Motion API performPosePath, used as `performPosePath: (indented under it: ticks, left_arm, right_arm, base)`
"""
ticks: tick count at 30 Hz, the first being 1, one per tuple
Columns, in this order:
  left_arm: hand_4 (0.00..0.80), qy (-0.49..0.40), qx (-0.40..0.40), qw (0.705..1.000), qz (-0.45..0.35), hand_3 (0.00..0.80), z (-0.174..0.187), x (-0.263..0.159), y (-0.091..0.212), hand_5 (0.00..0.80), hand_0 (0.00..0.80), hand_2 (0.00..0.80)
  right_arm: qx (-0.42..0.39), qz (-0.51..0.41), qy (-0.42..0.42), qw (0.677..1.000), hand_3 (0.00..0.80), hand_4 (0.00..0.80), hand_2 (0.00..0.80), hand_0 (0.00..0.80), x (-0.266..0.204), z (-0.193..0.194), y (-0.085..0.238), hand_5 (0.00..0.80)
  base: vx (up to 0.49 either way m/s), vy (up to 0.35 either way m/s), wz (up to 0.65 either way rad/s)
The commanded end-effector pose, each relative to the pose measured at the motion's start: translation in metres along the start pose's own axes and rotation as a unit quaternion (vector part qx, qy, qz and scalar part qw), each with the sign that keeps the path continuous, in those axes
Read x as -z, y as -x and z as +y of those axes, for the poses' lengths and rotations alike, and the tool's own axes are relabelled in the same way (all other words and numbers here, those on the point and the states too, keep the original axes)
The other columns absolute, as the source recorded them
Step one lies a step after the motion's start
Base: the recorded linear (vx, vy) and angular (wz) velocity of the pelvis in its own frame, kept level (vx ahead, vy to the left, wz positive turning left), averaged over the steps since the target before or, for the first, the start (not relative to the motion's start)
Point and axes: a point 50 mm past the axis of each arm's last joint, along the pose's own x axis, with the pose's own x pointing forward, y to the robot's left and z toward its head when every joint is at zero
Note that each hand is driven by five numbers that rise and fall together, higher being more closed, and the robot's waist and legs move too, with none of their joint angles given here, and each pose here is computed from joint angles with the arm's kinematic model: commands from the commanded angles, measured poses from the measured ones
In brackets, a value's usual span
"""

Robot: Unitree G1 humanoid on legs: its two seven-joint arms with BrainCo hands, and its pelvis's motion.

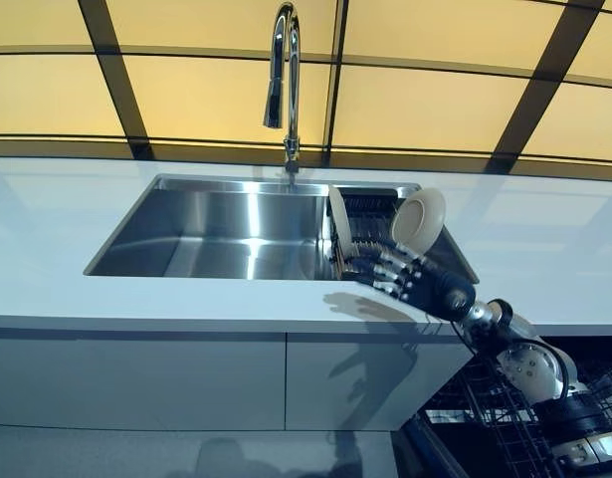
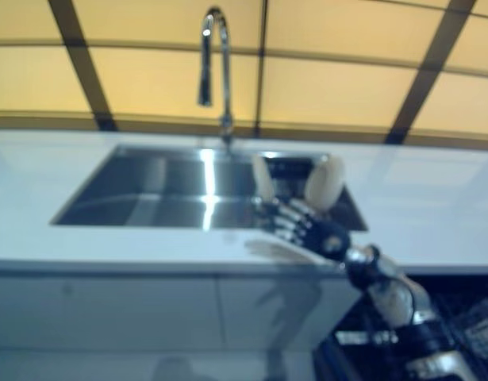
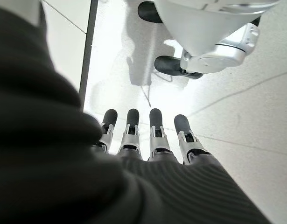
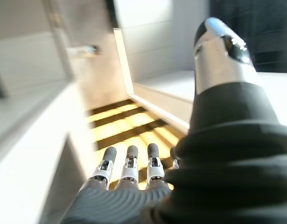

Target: Take plates into dishwasher

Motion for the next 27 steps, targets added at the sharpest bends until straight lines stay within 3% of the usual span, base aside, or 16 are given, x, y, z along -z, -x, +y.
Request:
performPosePath:
  ticks: [1, 5, 9, 13, 16, 19, 21, 23, 27]
  left_arm:
    - [0.000, -0.032, -0.002, 0.999, 0.022, 0.000, 0.000, 0.009, 0.000, 0.000, 0.000, 0.000]
    - [0.000, -0.039, -0.002, 0.999, 0.027, 0.000, -0.002, 0.012, -0.001, 0.000, 0.000, 0.000]
    - [0.000, -0.038, -0.006, 0.999, 0.023, 0.000, -0.003, 0.010, -0.001, 0.000, 0.000, 0.000]
    - [0.000, -0.004, -0.014, 1.000, 0.024, 0.000, -0.002, 0.007, -0.001, 0.000, 0.000, 0.000]
    - [0.000, 0.003, -0.007, 1.000, 0.018, 0.000, -0.007, 0.005, -0.001, 0.000, 0.000, 0.000]
    - [0.000, -0.017, -0.006, 1.000, 0.015, 0.000, -0.006, 0.002, -0.001, 0.000, 0.000, 0.000]
    - [0.000, -0.037, -0.006, 0.999, 0.014, 0.000, -0.004, -0.001, -0.001, 0.000, 0.000, 0.000]
    - [0.000, -0.034, -0.011, 0.999, -0.004, 0.000, -0.004, -0.019, -0.001, 0.000, 0.000, 0.000]
    - [0.000, -0.026, -0.016, 0.999, -0.036, 0.000, -0.006, -0.046, 0.001, 0.000, 0.000, 0.000]
  right_arm:
    - [0.038, -0.160, 0.017, 0.986, 0.000, 0.000, 0.000, 0.000, -0.046, -0.012, -0.010, 0.000]
    - [0.154, -0.194, 0.051, 0.968, 0.000, 0.000, 0.000, 0.000, -0.071, -0.032, 0.007, 0.000]
    - [0.330, -0.213, 0.125, 0.911, 0.000, 0.000, 0.000, 0.000, -0.109, -0.050, 0.039, 0.000]
    - [0.507, -0.254, 0.197, 0.800, 0.000, 0.000, 0.000, 0.000, -0.160, -0.056, 0.068, 0.000]
    - [0.593, -0.255, 0.285, 0.708, 0.000, 0.000, 0.000, 0.000, -0.185, -0.050, 0.071, 0.000]
    - [0.635, -0.285, 0.315, 0.645, 0.000, 0.000, 0.000, 0.000, -0.202, -0.045, 0.068, 0.000]
    - [0.639, -0.288, 0.328, 0.633, 0.000, 0.000, 0.000, 0.000, -0.207, -0.043, 0.064, 0.000]
    - [0.643, -0.243, 0.339, 0.642, 0.000, 0.000, 0.000, 0.000, -0.208, -0.046, 0.060, 0.000]
    - [0.673, -0.181, 0.320, 0.642, 0.000, 0.000, 0.000, 0.000, -0.209, -0.054, 0.086, 0.000]
  base:
    - [0.056, 0.006, 0.00]
    - [0.047, 0.002, 0.00]
    - [0.065, -0.029, 0.00]
    - [0.074, -0.089, -0.02]
    - [-0.095, -0.072, -0.13]
    - [-0.015, 0.127, -0.07]
    - [0.120, 0.169, -0.18]
    - [0.250, 0.189, -0.21]
    - [0.167, 0.078, -0.03]
